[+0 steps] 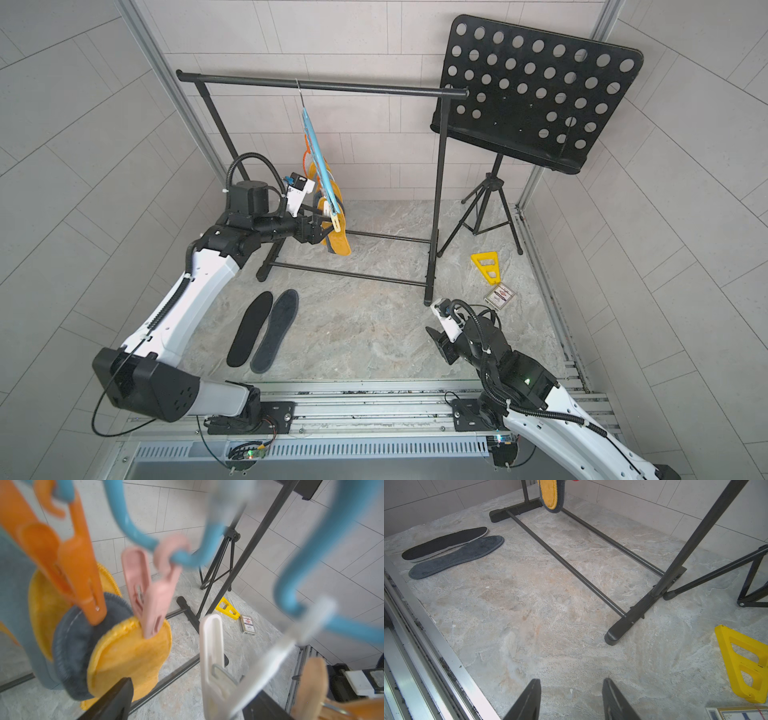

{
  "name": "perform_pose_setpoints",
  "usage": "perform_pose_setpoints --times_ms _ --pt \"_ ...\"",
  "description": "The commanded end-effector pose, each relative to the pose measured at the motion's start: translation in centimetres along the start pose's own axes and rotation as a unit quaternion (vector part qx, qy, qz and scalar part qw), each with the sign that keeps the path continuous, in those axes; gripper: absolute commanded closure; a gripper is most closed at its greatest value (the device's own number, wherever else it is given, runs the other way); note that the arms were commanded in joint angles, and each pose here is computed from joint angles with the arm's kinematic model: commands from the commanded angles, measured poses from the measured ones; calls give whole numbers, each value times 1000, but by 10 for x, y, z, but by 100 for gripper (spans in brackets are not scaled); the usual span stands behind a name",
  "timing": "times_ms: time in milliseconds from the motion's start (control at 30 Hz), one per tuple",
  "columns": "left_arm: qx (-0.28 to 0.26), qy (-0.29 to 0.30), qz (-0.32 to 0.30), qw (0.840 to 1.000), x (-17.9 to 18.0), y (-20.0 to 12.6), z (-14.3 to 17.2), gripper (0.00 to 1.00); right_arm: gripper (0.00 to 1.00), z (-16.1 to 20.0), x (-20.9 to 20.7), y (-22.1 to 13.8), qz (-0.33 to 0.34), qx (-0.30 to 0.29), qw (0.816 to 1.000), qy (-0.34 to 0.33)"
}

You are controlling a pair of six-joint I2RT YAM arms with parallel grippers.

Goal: Take the shoe insoles off the hanger
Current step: Remove the insole from the hanger.

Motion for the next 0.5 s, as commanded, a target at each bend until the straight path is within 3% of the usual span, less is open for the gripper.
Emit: perform_pose_setpoints --times_ms 0,233,467 --pt "36 -3 -17 999 -9 -13 38 12 48 -3 0 -4 0 -3 1000 -11" --pt "128 -22 -49 990 -36 -40 141 12 47 -3 -1 -4 2 -5 1000 -9" --pt "184 -35 -164 968 -33 -73 185 14 47 -3 0 -2 1 -1 1000 -11"
Point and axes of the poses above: each gripper's point midway between its finger pads, its own y axis out along the fingers, its own x axis along the line the jaws close on, z = x × y, the point moved 4 cm from there along -y, back along the fingers, and after that the axes turned 8 degrees about y, right-handed, at the moved point
